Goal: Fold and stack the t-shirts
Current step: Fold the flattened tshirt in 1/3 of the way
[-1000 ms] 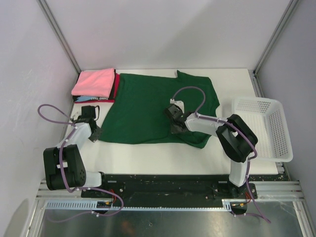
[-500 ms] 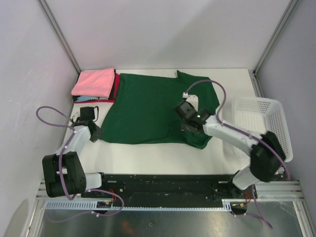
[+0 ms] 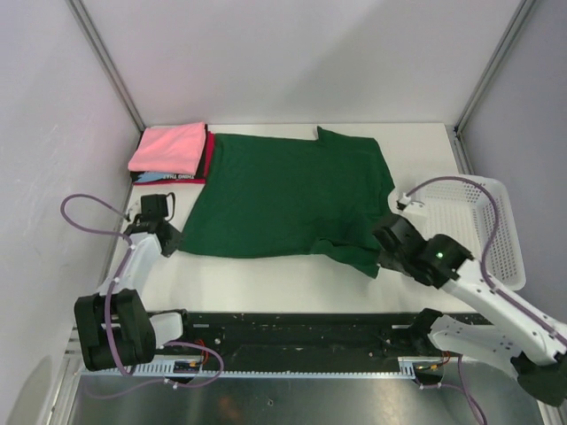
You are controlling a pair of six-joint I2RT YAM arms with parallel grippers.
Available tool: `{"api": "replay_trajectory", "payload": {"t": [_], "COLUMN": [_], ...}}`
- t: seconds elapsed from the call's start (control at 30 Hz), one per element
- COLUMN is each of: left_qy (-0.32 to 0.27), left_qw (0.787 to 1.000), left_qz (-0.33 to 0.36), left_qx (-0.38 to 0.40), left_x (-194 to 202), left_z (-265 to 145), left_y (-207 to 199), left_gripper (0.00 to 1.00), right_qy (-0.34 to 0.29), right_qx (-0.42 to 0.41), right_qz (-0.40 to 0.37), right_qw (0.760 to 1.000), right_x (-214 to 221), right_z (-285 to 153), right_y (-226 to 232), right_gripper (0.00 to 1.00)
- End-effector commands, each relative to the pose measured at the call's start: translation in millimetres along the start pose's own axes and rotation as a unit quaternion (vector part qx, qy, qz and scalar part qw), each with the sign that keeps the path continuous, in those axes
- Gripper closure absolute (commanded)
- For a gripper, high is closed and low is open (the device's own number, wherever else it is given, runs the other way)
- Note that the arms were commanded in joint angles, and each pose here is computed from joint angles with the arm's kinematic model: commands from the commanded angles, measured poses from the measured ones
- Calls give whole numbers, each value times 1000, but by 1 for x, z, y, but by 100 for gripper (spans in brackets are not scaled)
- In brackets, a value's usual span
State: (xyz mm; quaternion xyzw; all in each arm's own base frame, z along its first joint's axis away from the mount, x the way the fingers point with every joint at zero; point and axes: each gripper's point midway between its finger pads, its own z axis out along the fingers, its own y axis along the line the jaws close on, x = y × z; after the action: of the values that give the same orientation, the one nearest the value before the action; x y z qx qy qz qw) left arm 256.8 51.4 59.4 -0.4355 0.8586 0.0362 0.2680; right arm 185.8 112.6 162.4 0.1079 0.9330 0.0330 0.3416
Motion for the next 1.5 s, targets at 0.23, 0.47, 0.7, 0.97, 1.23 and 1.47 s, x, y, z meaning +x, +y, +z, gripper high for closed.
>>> {"api": "replay_trajectory", "payload": {"t": [0.23, 0.47, 0.7, 0.97, 1.23, 1.47], "left_qy": [-45, -45, -54, -52, -40, -27], "left_qw": [999, 999, 998, 998, 999, 999], "left_qz": [2, -6, -5, -2, 6, 27], "left_qx": [-19, -23, -24, -30, -16, 7], "left_x": [-12, -1, -3, -6, -7, -17], "left_z": [-22, -22, -24, -22, -19, -15], "left_y": [21, 31, 34, 32, 22, -16], "left_gripper": [100, 100, 100, 100, 100, 100], "right_qy": [59, 123, 134, 111, 70, 33], "right_qx": [-12, -91, -108, -124, -40, -39], "right_qz": [88, 51, -18, -72, -24, 24], "right_qw": [994, 987, 985, 983, 996, 998], "right_x": [36, 89, 121, 88, 45, -5], "right_z": [-44, -56, -47, -40, -42, -22], "right_y": [-30, 11, 68, 113, 37, 23], "right_gripper": [100, 100, 100, 100, 100, 100]}}
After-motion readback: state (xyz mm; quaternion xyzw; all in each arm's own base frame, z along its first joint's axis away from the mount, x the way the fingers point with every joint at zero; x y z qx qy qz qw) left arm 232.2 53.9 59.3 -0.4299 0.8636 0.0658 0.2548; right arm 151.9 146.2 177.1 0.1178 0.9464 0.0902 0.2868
